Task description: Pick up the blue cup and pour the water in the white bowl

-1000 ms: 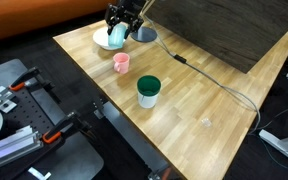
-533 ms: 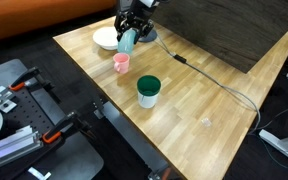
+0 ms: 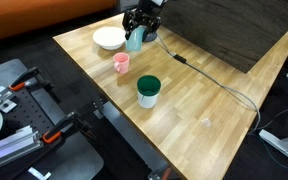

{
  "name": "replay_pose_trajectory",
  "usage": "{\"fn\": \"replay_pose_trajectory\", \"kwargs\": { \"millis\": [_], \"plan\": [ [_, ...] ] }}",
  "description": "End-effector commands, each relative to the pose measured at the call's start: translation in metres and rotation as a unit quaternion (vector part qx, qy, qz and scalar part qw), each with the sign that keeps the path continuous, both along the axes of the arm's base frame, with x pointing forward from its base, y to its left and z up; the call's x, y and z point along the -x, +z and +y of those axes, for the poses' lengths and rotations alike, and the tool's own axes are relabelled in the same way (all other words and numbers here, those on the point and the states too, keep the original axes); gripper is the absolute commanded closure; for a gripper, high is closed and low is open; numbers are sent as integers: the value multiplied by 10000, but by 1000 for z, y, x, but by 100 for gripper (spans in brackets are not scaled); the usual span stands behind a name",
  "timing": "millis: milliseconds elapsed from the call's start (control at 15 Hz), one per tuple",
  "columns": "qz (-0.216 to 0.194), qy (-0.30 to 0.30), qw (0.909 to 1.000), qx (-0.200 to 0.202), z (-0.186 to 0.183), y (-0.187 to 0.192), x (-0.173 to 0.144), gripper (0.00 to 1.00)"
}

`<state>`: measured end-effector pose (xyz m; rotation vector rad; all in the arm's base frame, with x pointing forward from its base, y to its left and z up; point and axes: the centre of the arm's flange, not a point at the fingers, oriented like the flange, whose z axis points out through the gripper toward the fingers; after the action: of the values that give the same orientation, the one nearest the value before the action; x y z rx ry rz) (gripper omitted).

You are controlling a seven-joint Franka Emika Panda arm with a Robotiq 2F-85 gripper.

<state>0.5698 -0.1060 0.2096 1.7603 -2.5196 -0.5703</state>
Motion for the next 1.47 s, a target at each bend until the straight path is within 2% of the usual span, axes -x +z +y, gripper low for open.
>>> {"fn": "replay_pose_trajectory", "kwargs": {
  "millis": [0,133,333,667,800,867,1267,1333,1400],
  "plan": [
    [106,92,9997,174,-11,5,2,52],
    [223,141,9992,304,-20,6,2,52],
    [97,210,9990,389,-31,6,-4,52],
    [-336,106,9992,197,-33,-1,-11,52],
    [-297,128,9994,100,-32,-13,-11,52],
    [-163,80,9995,257,-29,-6,-7,27],
    [-169,110,9995,231,-29,-14,-10,27],
    [-170,109,9995,231,-29,-14,-10,52],
    [-210,108,9996,131,-30,-16,-16,52]
  ]
}}
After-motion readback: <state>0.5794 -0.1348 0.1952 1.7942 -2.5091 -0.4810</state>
